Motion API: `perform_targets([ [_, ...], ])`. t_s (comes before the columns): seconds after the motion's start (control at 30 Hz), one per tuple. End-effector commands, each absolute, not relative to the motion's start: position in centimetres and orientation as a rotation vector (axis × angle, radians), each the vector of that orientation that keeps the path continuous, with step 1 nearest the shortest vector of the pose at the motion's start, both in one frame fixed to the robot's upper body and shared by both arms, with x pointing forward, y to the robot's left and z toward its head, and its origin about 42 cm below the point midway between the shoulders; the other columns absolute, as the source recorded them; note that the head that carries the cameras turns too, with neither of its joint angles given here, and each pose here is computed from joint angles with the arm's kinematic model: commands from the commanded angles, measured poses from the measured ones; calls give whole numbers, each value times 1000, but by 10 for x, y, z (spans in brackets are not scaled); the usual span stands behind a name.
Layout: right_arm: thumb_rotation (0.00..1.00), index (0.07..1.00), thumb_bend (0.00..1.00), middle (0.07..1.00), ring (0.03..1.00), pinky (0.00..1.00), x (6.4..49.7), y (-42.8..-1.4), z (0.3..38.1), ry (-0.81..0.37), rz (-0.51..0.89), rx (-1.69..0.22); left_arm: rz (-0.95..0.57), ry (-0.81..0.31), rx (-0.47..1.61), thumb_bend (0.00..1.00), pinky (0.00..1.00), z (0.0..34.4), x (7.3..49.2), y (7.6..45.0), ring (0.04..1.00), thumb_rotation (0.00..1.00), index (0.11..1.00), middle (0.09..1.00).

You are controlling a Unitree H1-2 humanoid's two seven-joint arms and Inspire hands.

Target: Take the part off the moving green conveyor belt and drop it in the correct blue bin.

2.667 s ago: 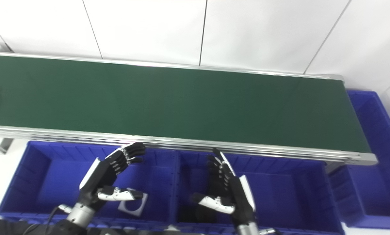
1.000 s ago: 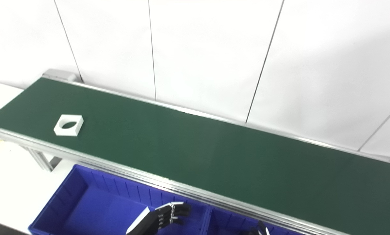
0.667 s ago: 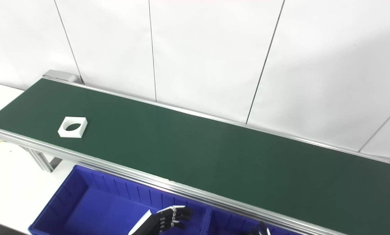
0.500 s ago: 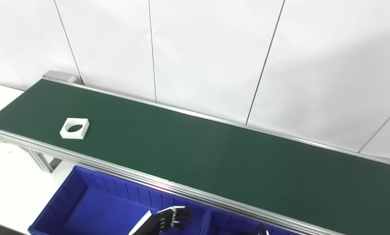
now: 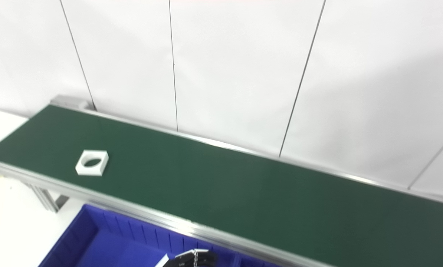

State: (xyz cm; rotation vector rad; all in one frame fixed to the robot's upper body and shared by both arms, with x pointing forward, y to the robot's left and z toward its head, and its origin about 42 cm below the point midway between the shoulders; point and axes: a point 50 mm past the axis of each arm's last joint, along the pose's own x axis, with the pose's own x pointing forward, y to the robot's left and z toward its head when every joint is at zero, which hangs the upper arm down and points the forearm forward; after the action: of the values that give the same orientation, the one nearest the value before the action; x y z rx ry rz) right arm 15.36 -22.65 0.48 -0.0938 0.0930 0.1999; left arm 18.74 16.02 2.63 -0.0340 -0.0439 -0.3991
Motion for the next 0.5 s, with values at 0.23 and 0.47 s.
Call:
perform_targets([
  [0.23, 169, 981, 822, 893, 894, 905, 164, -222, 13, 7, 199, -90, -399, -338, -47, 997, 666, 94, 212, 166, 763, 238, 747, 781],
  [0.47, 171, 975, 831, 885, 885, 898, 166, -218, 12, 5, 197, -83, -393, -464, -4, 1000, 674, 127, 232, 175, 752, 271, 744, 776],
])
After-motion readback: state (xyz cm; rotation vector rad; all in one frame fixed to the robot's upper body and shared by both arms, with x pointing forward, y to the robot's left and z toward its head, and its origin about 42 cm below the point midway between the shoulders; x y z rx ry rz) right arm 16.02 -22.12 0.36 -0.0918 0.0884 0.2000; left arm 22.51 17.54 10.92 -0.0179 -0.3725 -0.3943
